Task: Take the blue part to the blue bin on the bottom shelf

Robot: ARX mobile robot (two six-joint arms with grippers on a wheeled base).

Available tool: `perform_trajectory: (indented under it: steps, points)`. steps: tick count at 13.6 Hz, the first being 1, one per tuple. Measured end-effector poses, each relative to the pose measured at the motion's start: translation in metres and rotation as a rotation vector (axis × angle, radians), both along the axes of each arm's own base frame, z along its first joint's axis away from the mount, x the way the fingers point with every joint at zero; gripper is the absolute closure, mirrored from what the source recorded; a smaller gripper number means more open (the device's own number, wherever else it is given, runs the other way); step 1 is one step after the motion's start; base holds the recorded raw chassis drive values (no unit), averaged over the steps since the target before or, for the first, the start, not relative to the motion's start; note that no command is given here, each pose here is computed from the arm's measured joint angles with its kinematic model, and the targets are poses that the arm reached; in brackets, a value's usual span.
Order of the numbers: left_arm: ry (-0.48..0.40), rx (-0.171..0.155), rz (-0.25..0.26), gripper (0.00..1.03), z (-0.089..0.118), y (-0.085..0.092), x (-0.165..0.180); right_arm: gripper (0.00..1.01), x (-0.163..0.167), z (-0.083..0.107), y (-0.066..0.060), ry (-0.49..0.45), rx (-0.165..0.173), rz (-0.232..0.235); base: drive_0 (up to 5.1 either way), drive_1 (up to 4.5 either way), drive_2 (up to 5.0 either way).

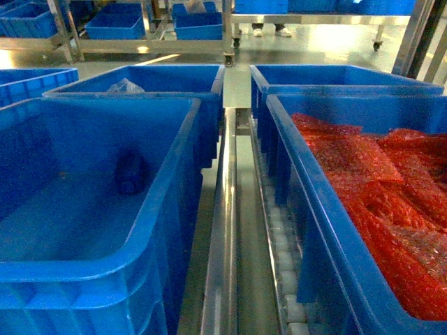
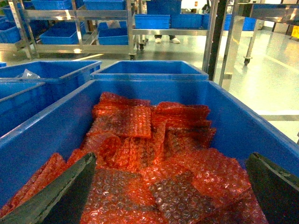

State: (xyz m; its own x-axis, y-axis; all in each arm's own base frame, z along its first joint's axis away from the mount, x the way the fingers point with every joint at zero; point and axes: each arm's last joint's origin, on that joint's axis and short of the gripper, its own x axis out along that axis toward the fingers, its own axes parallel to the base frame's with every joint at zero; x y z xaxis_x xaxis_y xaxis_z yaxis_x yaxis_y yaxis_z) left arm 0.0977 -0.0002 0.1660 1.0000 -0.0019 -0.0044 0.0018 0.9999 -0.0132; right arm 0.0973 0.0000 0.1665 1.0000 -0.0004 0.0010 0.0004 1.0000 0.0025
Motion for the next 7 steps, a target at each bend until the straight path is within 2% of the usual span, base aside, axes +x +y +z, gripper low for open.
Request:
perform_trajectory:
  steps: [7]
  points:
    - [0.000, 0.000, 0.000, 0.05, 0.0000, 0.0000, 0.0000, 0.03, 0.0000, 0.0000, 0.0000, 0.000, 0.000, 0.000, 0.0, 0.00, 0.0]
